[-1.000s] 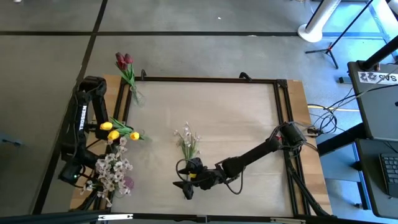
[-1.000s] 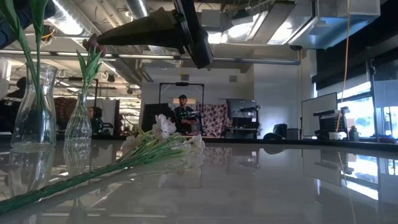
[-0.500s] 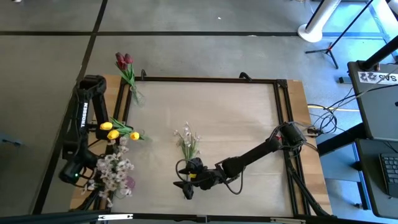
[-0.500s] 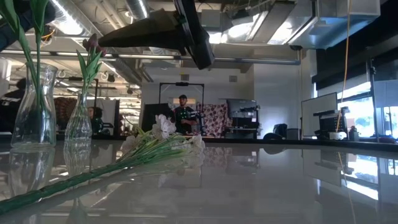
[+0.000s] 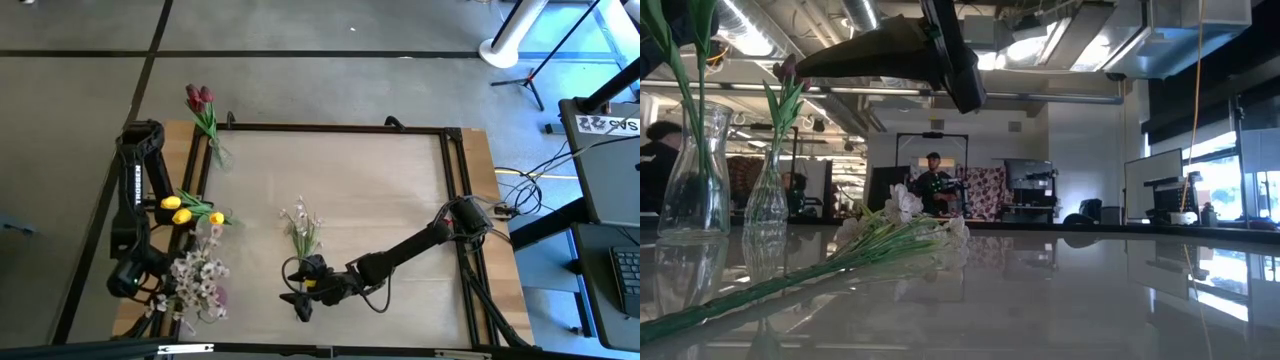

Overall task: Sort flowers into vase by color
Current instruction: Put the white flowers into the purple vase

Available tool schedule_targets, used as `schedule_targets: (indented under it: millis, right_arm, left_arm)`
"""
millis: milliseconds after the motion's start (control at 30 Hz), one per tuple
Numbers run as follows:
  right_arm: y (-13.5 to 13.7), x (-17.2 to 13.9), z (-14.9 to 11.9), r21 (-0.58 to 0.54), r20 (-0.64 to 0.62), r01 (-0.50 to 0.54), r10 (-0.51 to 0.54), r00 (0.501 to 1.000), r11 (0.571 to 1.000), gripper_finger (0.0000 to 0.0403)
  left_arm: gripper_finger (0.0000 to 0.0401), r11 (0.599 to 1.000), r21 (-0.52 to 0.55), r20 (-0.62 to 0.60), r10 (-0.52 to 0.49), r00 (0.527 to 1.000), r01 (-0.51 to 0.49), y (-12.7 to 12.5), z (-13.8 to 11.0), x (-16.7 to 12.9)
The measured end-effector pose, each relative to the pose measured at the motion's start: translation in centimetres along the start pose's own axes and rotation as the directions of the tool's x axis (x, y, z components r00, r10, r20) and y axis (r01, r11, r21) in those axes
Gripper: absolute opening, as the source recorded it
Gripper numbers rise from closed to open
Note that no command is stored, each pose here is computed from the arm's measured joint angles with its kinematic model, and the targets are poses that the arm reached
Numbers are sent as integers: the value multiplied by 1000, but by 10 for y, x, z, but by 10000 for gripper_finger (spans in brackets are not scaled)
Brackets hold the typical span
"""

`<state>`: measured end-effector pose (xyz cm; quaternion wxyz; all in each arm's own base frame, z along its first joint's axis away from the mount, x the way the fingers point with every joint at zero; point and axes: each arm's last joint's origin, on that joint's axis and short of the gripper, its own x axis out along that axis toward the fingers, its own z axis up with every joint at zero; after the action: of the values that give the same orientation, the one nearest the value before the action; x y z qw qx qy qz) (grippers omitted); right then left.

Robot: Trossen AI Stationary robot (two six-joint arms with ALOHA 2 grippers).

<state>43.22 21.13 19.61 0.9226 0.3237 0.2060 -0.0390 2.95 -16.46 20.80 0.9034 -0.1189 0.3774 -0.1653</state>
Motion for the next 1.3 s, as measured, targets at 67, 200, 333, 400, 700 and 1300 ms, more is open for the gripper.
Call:
schedule_targets:
  millis: [67,200,333,400,700,1300]
  right_arm:
    - [-1,0,0,23,-1,4,-4,1000,1000,301]
    - [-10,2,1,93,-24,73,-71,997,993,301]
    - [-25,7,10,98,-56,156,-151,987,983,301]
    - [-29,8,20,81,-86,196,-189,978,977,301]
    - [-47,6,56,82,-203,385,-363,909,919,301]
    - [-74,25,24,47,-311,501,-464,829,864,301]
  left_arm:
    - [128,1000,3,0,-2,1000,2,1,0,3]
    - [128,1000,-12,9,14,1000,-14,5,1,8]
    - [128,1000,-8,34,11,999,-11,6,4,14]
    - [128,1000,-5,47,18,999,-18,7,7,17]
    - [128,995,-6,95,104,990,-103,17,22,27]
    - [128,994,-82,-34,77,996,-79,13,51,3]
